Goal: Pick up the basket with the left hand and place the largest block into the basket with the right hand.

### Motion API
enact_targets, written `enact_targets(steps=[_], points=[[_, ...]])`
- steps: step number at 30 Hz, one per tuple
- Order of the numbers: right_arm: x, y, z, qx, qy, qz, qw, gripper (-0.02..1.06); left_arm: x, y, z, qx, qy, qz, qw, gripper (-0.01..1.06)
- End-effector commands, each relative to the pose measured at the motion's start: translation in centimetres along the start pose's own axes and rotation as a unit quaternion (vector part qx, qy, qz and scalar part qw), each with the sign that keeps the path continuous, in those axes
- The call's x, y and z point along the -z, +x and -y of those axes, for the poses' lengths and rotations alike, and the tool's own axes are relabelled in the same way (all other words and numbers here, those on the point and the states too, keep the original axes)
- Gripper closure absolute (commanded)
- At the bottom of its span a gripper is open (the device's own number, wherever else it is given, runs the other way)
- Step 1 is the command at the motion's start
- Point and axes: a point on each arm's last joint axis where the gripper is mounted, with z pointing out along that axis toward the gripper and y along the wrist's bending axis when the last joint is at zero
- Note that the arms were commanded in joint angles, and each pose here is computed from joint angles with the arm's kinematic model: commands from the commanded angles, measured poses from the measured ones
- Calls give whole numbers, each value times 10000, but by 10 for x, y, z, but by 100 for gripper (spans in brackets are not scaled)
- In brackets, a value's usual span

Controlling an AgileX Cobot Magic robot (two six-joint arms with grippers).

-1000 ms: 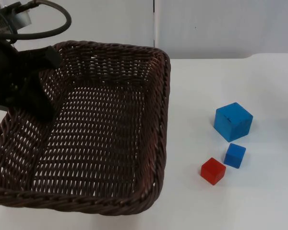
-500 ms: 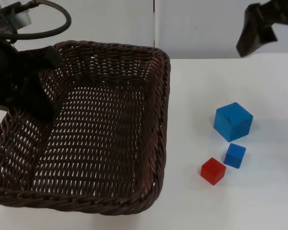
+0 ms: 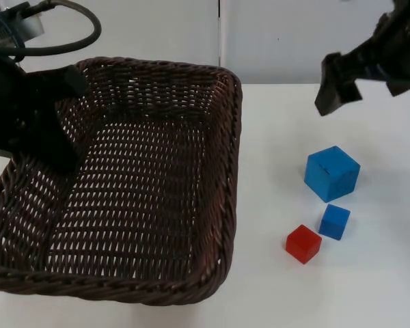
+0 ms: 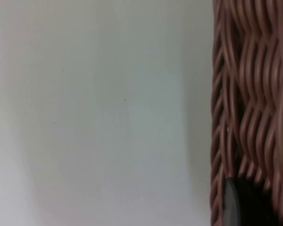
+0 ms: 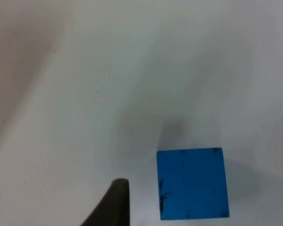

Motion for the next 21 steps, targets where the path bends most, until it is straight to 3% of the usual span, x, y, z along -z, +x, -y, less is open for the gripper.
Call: enact_targets(steps=[1, 13, 21], points=[[-16, 0, -2, 104, -2, 13, 9999, 0, 4, -1, 4, 43, 77, 125, 9999, 105], [-75, 21, -3, 90, -22, -358, 9993, 0, 4, -1, 4, 43, 69, 149, 9999, 105], [-95, 26, -3, 52, -20, -266, 9996, 0, 4, -1, 4, 43, 66, 156, 9998, 105]])
